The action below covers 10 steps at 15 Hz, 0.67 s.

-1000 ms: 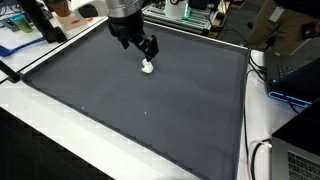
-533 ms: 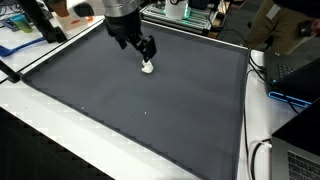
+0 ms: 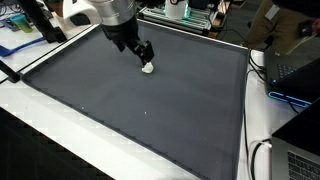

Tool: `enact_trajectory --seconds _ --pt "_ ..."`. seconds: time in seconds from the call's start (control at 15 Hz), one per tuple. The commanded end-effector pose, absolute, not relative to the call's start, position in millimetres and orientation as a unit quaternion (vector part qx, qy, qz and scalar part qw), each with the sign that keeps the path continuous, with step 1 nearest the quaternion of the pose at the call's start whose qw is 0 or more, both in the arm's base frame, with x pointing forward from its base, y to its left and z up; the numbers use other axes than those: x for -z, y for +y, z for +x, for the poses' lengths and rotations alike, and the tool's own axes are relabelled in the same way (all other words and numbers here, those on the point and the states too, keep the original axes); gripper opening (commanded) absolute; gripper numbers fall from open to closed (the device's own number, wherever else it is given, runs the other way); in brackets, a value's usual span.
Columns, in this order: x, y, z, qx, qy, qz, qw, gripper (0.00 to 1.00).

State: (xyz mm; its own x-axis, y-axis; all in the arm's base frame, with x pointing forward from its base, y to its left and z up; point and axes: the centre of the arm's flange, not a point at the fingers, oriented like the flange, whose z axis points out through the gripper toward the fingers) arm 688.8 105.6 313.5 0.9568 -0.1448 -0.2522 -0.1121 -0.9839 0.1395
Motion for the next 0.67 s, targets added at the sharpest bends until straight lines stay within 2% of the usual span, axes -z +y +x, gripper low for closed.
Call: enact_trajectory --seconds 0.0,0.6 --pt "-310.8 102.0 705.7 0.133 -0.062 0.987 0.068 1.0" --pt "-315.0 95.2 718.5 0.11 -0.067 0.989 0.071 1.0"
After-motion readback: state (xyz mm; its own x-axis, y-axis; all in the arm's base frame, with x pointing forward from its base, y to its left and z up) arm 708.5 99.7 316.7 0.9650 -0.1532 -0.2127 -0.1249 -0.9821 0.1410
